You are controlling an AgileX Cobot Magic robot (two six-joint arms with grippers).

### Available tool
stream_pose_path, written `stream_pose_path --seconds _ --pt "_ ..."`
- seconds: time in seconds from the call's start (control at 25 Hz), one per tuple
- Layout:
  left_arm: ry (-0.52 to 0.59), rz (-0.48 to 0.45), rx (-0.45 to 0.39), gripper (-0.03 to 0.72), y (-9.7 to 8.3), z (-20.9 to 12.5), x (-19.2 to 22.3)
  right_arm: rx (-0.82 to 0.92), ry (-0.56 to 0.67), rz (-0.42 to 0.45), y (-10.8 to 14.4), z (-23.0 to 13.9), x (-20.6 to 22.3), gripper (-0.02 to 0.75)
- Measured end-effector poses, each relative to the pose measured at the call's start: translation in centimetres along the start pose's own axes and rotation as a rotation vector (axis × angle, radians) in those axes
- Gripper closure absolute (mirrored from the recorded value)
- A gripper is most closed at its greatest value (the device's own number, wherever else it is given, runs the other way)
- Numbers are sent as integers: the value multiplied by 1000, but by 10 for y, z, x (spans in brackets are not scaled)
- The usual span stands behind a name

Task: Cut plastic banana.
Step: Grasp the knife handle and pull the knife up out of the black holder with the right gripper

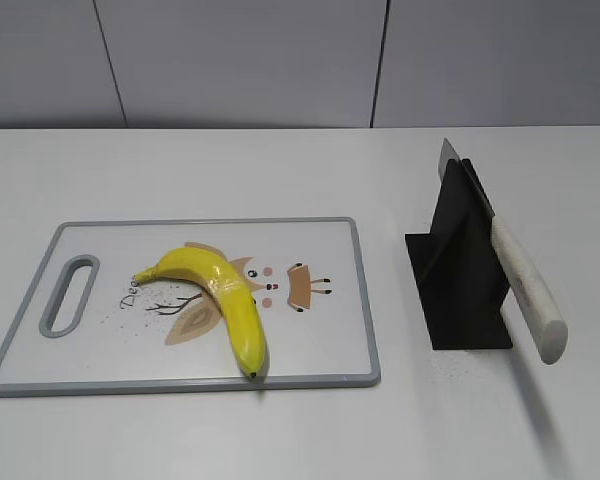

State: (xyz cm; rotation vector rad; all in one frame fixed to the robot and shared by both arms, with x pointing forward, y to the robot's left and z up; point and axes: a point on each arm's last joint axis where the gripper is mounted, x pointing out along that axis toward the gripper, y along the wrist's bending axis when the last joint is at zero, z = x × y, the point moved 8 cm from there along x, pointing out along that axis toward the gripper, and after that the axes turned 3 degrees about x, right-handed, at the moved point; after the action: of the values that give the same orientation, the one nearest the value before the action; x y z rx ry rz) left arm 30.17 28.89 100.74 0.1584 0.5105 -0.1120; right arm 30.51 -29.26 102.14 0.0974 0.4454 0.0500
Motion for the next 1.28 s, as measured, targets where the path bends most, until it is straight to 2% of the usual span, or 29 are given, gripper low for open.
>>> stream_pose_path --seconds 1.28 --pt "0 0 0 96 0 0 0 -5 -1 -8 -1 0 0 147"
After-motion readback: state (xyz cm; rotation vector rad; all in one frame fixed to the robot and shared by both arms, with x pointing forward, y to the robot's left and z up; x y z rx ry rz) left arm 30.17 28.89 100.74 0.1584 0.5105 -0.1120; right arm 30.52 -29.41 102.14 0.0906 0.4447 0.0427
